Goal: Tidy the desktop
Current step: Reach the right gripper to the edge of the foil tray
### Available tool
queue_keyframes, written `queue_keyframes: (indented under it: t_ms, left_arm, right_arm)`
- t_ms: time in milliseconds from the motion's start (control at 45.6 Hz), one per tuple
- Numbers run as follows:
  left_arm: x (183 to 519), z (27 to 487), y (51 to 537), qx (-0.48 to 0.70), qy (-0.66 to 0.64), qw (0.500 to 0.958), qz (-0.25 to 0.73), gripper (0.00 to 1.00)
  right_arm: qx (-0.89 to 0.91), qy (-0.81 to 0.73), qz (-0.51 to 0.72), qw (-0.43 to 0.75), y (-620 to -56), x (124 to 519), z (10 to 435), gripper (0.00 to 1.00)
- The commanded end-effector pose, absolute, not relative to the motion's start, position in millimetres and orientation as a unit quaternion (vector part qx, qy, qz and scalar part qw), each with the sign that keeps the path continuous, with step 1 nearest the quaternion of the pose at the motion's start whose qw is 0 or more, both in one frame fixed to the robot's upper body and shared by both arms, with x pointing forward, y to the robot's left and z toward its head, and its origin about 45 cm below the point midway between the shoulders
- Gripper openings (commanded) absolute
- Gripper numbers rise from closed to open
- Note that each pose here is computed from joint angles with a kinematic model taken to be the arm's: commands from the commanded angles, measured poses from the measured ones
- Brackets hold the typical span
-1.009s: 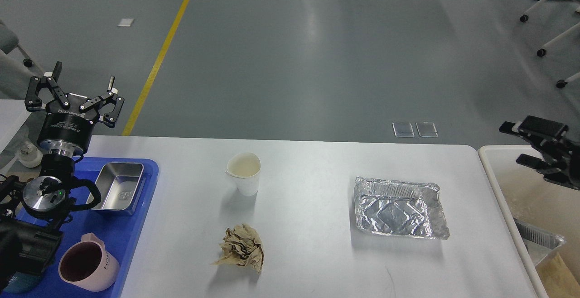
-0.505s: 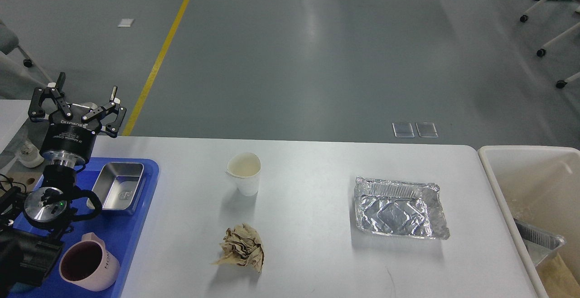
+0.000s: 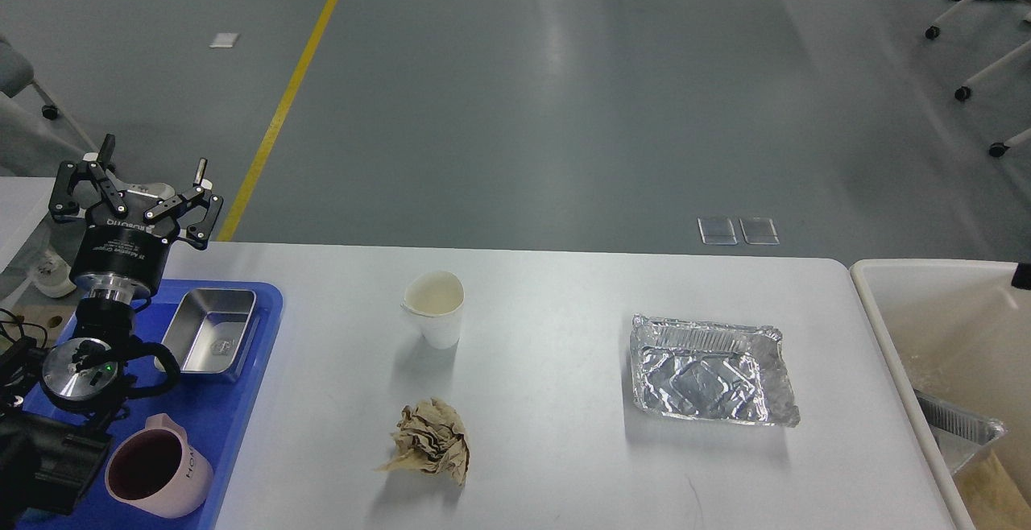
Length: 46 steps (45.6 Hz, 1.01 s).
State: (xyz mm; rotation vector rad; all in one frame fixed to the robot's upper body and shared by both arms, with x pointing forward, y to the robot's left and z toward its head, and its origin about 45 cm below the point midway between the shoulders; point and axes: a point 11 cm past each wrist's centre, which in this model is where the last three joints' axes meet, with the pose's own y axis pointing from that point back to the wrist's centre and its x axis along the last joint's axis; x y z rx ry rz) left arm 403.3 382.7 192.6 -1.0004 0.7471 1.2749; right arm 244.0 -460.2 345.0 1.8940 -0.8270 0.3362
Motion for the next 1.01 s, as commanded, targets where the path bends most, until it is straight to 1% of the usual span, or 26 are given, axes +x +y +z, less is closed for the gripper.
queue_keyframes:
  t_ms: [0,197,373,439,526,636,834,987]
  left_arm:
    - [402.8,191.5,382.9,-0.434,0.327,0.628,0.557,0.97]
    - [397.8,185.5,387.7,-0.428,0.329,0.624,0.565,0.97]
    - [397.6,186.4,391.0,-0.424,0.327,0.624,0.570,0.97]
    - [397.1,186.1,392.4,-0.422,0.326,0.624,0.571,0.97]
    - [396.9,186.8,394.3,-0.421,0.325,0.624,0.573,0.97]
    - [395.8,187.3,398.1,-0.420,0.322,0.623,0.576,0.97]
    - [395.2,187.3,399.4,-0.418,0.321,0.624,0.577,0.97]
    - [395.2,186.6,398.8,-0.416,0.322,0.624,0.577,0.97]
  right_arm:
    - [0.792,-0.329,0.135,0.496,-458.5,258.4,301.3,1.00]
    - [0.794,-0.322,0.126,0.500,-458.4,277.6,237.4,1.00]
    - [0.795,-0.309,0.142,0.502,-445.0,292.2,193.0,1.00]
    - [0.793,-0.318,0.156,0.495,-434.5,303.8,174.6,1.00]
    - [0.788,-0.342,0.174,0.482,-423.9,312.0,163.9,1.00]
    - [0.787,-0.336,0.176,0.486,-419.0,307.7,153.8,1.00]
    - [0.791,-0.310,0.193,0.491,-407.2,312.5,149.3,1.00]
    - [0.796,-0.313,0.175,0.487,-397.0,318.2,129.5,1.00]
